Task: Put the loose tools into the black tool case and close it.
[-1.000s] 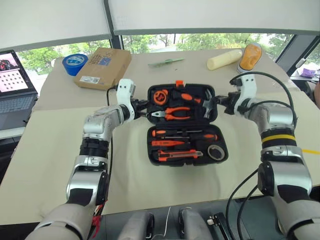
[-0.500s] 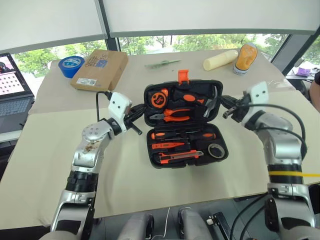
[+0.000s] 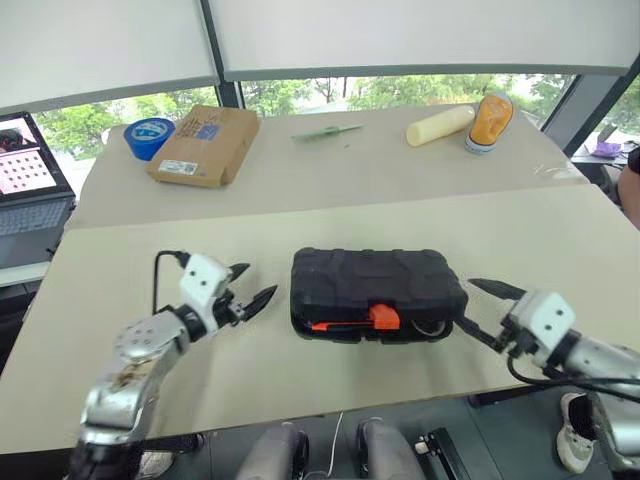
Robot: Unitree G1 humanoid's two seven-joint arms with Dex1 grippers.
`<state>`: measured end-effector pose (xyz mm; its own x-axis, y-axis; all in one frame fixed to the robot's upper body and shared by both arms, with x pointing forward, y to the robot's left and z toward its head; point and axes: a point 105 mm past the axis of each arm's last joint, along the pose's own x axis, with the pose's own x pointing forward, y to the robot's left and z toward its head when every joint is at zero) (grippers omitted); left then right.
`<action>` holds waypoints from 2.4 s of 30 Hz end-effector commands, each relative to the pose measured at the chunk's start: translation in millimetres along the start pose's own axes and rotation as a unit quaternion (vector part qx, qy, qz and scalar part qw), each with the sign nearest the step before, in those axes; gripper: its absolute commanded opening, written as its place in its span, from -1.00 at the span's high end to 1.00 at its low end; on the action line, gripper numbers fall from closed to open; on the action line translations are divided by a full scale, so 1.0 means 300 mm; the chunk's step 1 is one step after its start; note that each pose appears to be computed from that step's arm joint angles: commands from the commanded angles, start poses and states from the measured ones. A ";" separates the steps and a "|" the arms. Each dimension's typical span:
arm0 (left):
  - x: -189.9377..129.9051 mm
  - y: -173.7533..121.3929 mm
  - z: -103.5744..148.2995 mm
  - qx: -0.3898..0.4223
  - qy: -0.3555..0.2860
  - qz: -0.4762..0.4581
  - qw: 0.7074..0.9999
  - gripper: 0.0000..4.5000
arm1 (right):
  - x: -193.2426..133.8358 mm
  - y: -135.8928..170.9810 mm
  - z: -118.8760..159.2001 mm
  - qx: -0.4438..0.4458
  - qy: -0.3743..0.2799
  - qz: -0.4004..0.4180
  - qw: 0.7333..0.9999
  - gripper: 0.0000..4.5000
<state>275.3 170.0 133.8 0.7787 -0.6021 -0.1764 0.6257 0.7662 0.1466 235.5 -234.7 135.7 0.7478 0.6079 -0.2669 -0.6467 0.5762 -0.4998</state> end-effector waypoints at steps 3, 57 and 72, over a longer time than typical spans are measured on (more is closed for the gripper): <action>-0.033 0.063 0.058 0.048 0.022 -0.046 0.998 -0.99 | -0.085 0.133 0.025 0.048 0.035 0.145 0.988 -0.70; 0.420 -0.375 0.125 0.299 0.011 -0.478 0.826 0.95 | -0.012 0.065 0.123 0.116 0.002 0.168 0.979 1.00; 0.439 -0.361 0.009 0.349 0.039 -0.464 0.813 0.95 | 0.010 0.068 0.066 0.110 0.040 0.140 0.983 1.00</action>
<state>306.7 -5.9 137.0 -0.0463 -0.8835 -0.4662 0.7877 -0.3193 0.5269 218.6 -209.8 138.5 0.5233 0.7305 -0.4387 -0.8470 0.5025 -0.1735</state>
